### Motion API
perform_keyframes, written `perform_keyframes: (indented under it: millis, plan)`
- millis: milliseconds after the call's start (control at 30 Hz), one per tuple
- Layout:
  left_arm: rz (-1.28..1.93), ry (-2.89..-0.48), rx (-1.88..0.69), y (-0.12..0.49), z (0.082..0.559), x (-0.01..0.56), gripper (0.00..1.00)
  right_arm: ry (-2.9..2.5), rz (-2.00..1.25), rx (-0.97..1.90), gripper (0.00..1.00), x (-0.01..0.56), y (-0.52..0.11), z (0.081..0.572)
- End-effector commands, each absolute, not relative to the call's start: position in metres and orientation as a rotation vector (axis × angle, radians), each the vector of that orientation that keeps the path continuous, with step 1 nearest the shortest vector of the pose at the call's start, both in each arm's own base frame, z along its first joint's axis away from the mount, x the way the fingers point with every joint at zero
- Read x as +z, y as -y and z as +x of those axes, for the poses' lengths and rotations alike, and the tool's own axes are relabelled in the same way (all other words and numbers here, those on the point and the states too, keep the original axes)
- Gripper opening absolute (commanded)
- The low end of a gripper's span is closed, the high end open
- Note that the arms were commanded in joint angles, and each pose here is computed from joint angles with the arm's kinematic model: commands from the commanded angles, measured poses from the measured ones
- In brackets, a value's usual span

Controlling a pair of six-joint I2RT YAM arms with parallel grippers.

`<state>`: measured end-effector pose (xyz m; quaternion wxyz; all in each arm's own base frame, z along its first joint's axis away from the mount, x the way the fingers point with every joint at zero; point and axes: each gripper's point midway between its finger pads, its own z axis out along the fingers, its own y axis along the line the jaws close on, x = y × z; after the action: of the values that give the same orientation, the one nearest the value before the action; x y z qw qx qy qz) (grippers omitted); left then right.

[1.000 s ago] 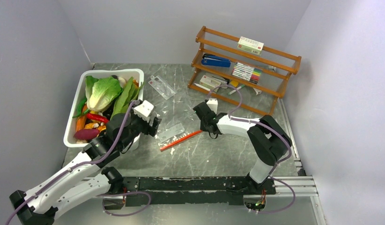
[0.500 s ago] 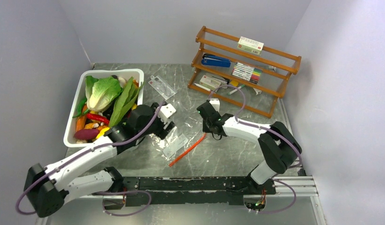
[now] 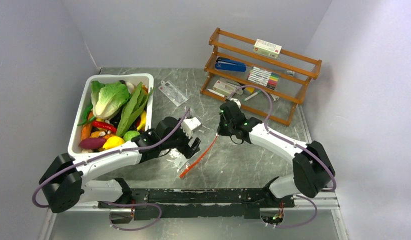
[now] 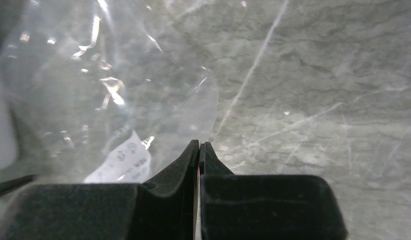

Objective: Place the food in the zip-top bag and seal the zipper
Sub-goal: Pick up the zipper food storage bag at the center of the board, then open the zipper of the food storage bag.

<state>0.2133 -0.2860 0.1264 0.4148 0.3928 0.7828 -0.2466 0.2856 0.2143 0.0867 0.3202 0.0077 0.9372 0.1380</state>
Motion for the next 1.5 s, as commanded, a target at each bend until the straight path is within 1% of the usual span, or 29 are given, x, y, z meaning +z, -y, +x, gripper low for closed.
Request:
perform_keyframes:
  millis: [0, 200, 533, 667, 867, 1000, 1233, 1400, 1467]
  plan:
    - [0.995, -1.857, -0.705, 0.307, 0.208, 0.132, 0.80, -2.423, 0.078, 0.626, 0.00, 0.110, -0.230, 0.286]
    - [1.049, -1.894, -0.662, 0.311, 0.204, 0.101, 0.77, -2.410, 0.153, 0.783, 0.00, 0.110, -0.238, 0.284]
    - [1.116, -2.002, -0.552, 0.307, 0.200, 0.070, 0.84, -2.411, 0.174, 0.787, 0.00, 0.106, -0.236, 0.285]
    - [1.142, -2.033, -0.489, 0.298, 0.198, 0.061, 0.82, -2.415, 0.180, 0.784, 0.00, 0.103, -0.234, 0.284]
    - [1.127, -2.027, -0.477, 0.292, 0.197, 0.066, 0.76, -2.418, 0.187, 0.771, 0.00, 0.099, -0.232, 0.285]
    - [1.126, -2.027, -0.472, 0.290, 0.196, 0.071, 0.68, -2.429, 0.189, 0.769, 0.00, 0.095, -0.232, 0.284]
    - [1.134, -2.012, -0.451, 0.291, 0.200, 0.071, 0.74, -2.417, 0.191, 0.781, 0.00, 0.099, -0.234, 0.286]
    - [1.150, -2.002, -0.451, 0.296, 0.203, 0.071, 0.74, -2.419, 0.181, 0.796, 0.00, 0.100, -0.237, 0.286]
    - [1.152, -1.993, -0.464, 0.300, 0.203, 0.075, 0.72, -2.421, 0.182, 0.794, 0.00, 0.100, -0.237, 0.287]
